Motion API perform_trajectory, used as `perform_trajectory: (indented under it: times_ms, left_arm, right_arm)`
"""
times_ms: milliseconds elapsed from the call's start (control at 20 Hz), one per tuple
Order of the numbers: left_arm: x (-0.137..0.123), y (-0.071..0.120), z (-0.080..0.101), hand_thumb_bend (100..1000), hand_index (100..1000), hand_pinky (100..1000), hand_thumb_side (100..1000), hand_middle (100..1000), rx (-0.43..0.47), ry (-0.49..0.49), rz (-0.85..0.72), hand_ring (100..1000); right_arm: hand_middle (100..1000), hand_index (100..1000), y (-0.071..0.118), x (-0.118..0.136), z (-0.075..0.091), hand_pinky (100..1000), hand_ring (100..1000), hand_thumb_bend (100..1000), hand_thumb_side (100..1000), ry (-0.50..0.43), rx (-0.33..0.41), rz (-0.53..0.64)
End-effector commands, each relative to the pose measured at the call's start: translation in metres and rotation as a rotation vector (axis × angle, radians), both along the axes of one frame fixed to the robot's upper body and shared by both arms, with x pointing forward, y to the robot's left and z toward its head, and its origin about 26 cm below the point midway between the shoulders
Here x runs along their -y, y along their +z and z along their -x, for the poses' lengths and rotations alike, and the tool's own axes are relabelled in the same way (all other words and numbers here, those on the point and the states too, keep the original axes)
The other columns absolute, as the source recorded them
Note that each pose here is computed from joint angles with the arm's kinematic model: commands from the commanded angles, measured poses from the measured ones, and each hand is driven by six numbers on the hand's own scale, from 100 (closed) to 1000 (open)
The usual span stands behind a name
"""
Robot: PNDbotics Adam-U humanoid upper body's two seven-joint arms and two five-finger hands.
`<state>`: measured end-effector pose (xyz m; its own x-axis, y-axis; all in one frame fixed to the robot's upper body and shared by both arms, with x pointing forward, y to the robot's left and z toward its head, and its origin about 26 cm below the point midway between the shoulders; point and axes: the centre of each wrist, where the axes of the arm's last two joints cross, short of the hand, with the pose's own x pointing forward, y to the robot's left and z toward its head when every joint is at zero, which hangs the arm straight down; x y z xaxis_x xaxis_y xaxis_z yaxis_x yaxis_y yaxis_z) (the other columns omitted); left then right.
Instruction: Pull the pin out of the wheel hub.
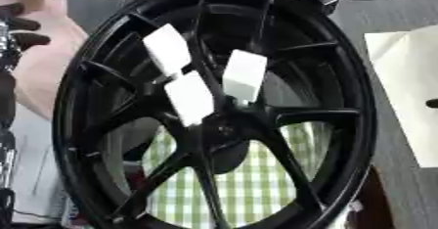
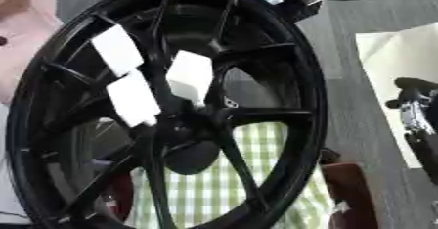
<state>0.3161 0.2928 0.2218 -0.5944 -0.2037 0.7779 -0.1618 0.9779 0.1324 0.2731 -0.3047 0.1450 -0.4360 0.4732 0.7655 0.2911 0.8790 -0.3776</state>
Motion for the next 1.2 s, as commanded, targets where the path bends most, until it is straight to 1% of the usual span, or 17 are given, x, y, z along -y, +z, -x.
perform_trajectory:
  times_ms: [50,200,300,350,500,600,750,900,950,1000,1050,1200]
  left_arm:
    - [-0.004,0.029,0.008,100,786,840,564,607,0.116,0.003,-0.134,615]
    - [0.004,0.053,0.011,100,797,837,539,626,0.214,-0.037,-0.283,637]
    - [0.012,0.066,0.01,100,798,834,480,638,0.266,-0.07,-0.384,653]
    - [0.016,0.072,0.009,100,800,831,414,647,0.288,-0.087,-0.438,664]
    - [0.025,0.087,0.001,100,804,827,293,665,0.331,-0.125,-0.599,689]
    - [0.029,0.094,-0.006,100,807,825,257,679,0.342,-0.14,-0.7,707]
    - [0.034,0.106,-0.013,100,809,824,244,692,0.365,-0.158,-0.859,725]
    - [0.038,0.119,-0.019,100,813,825,254,708,0.38,-0.164,-1.022,744]
    - [0.038,0.124,-0.02,100,815,826,259,712,0.382,-0.159,-1.08,748]
    - [0.038,0.13,-0.021,100,820,828,297,719,0.385,-0.152,-1.134,756]
    - [0.037,0.136,-0.022,100,824,831,271,726,0.389,-0.142,-1.186,763]
    - [0.033,0.156,-0.021,100,841,843,284,750,0.409,-0.105,-1.34,786]
  right_arm:
    - [785,762,0.005,0.004,0.002,887,657,100,787,-0.011,0.014,0.017]
    - [784,761,0.004,0.007,0.004,887,654,100,785,-0.028,0.009,0.028]
    - [780,758,0.004,0.009,0.005,885,649,100,781,-0.038,0.009,0.038]
    - [779,758,0.003,0.011,0.005,884,647,100,780,-0.042,0.008,0.043]
    - [777,757,0.001,0.014,0.007,883,645,100,780,-0.057,0.004,0.056]
    - [777,757,0.0,0.016,0.009,883,645,100,781,-0.067,0.0,0.063]
    - [776,757,-0.002,0.018,0.011,882,644,100,782,-0.081,-0.003,0.073]
    - [776,757,-0.003,0.019,0.012,882,644,100,782,-0.091,0.0,0.079]
    - [776,757,-0.003,0.019,0.012,882,644,100,782,-0.092,0.002,0.08]
    - [776,757,-0.004,0.019,0.012,882,644,100,775,-0.091,0.004,0.081]
    - [776,757,-0.004,0.019,0.012,882,644,100,782,-0.09,0.006,0.082]
    - [777,758,-0.004,0.018,0.012,884,646,100,780,-0.08,0.013,0.086]
